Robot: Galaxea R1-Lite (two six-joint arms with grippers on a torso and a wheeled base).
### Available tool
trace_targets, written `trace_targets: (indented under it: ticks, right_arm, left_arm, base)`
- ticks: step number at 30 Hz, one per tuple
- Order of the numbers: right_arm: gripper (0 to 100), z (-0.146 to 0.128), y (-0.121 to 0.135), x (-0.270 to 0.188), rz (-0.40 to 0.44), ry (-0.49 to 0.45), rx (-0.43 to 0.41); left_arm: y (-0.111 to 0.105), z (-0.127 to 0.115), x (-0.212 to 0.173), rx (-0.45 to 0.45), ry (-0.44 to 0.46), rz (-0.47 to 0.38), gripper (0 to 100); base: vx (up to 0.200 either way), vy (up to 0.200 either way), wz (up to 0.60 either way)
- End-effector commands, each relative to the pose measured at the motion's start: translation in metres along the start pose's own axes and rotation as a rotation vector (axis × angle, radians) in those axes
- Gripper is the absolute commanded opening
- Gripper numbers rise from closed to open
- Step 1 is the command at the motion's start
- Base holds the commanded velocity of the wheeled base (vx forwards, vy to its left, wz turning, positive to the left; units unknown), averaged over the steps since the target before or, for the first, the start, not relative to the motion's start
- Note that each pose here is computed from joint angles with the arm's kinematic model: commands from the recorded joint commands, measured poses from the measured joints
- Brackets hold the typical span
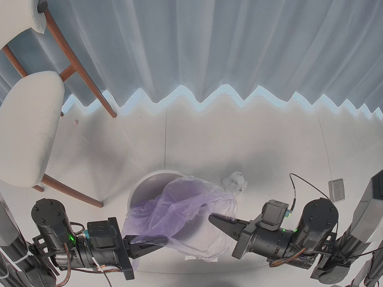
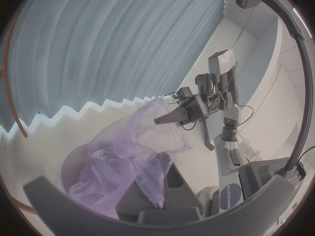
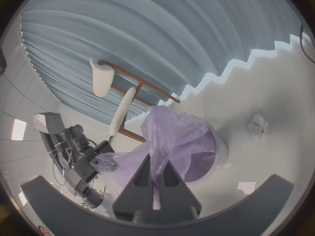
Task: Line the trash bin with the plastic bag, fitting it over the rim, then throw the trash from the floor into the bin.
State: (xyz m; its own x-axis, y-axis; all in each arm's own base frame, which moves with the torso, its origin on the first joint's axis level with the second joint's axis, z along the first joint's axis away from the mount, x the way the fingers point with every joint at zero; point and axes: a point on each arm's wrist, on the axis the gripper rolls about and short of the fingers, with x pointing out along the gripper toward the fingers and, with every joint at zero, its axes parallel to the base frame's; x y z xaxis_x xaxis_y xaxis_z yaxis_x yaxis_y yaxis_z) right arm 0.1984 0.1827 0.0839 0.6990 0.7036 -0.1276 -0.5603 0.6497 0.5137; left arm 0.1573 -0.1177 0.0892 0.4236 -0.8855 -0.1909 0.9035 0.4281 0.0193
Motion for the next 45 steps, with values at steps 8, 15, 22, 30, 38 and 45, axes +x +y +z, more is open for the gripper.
trace_targets:
  ticks: [8, 15, 22, 30, 38, 45]
  right_arm:
    - [0, -0.013, -0.004, 0.008, -0.042, 0.017, -0.008]
    - [0, -0.012, -0.004, 0.006, -0.045, 0.013, -0.009]
    - [0, 0.008, -0.004, -0.001, -0.042, -0.061, -0.003]
    - [0, 0.016, -0.010, -0.001, -0.060, -0.094, -0.001]
    - [0, 0.021, -0.010, -0.002, -0.057, -0.111, -0.002]
    - [0, 0.024, -0.015, 0.001, -0.072, -0.127, 0.000]
  left_arm:
    - [-0.007, -0.003, 0.001, -0.015, 0.018, -0.034, 100]
    - [-0.013, 0.019, -0.018, -0.194, -0.081, -0.025, 100]
    - [-0.021, 0.010, -0.050, -0.356, 0.127, 0.113, 100]
    - [-0.013, -0.004, -0.060, -0.455, 0.265, 0.251, 100]
    - [-0.001, -0.009, -0.062, -0.467, 0.291, 0.347, 100]
    - [-0.002, -0.021, -0.060, -0.481, 0.360, 0.338, 100]
  base:
    - [0.000, 0.000, 0.00]
    - [0.000, 0.000, 0.00]
    - [0.000, 0.000, 0.00]
    - [0.000, 0.000, 0.00]
    - [0.000, 0.000, 0.00]
    - [0.000, 0.000, 0.00]
